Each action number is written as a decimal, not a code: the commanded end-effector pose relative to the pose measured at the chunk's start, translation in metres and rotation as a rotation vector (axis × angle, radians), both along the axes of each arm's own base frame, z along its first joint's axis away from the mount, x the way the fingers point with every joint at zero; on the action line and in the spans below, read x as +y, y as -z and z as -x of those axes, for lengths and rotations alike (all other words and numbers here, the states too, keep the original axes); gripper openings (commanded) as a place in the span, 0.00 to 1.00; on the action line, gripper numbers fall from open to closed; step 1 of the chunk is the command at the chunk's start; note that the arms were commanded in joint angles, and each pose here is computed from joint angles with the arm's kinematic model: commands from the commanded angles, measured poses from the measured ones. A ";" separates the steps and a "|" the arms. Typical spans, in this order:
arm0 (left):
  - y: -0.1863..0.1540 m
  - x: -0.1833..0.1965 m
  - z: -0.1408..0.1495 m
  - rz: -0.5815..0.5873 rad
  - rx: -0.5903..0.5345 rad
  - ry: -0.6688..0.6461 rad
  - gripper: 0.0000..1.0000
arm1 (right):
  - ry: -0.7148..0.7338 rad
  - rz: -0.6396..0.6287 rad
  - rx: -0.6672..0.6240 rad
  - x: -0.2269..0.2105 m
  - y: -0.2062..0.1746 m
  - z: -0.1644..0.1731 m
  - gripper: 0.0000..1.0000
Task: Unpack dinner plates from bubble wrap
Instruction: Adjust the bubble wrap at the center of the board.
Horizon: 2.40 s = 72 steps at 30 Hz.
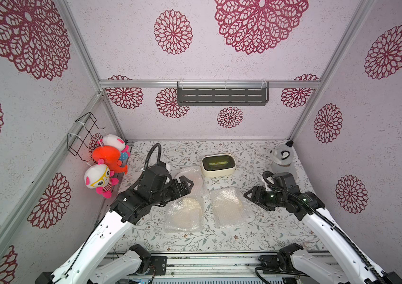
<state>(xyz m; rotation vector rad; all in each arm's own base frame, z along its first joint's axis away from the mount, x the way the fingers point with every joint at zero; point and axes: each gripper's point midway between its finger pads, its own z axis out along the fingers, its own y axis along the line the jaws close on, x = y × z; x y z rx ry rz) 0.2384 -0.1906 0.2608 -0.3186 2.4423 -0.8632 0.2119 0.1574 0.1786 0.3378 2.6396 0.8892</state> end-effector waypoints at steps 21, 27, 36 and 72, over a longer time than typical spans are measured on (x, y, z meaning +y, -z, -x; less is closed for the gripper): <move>0.089 -0.115 -0.053 0.002 0.234 0.171 0.77 | -0.133 0.078 0.095 0.027 0.071 -0.036 0.52; 0.102 -0.127 -0.061 -0.055 0.272 0.216 0.75 | -0.132 0.099 0.051 0.019 0.067 -0.062 0.50; 0.118 -0.133 -0.057 -0.055 0.311 0.239 0.73 | -0.084 0.169 0.096 -0.009 0.078 -0.071 0.48; 0.201 -0.144 -0.049 -0.127 0.425 0.325 0.64 | -0.112 0.107 0.151 -0.017 0.117 -0.050 0.50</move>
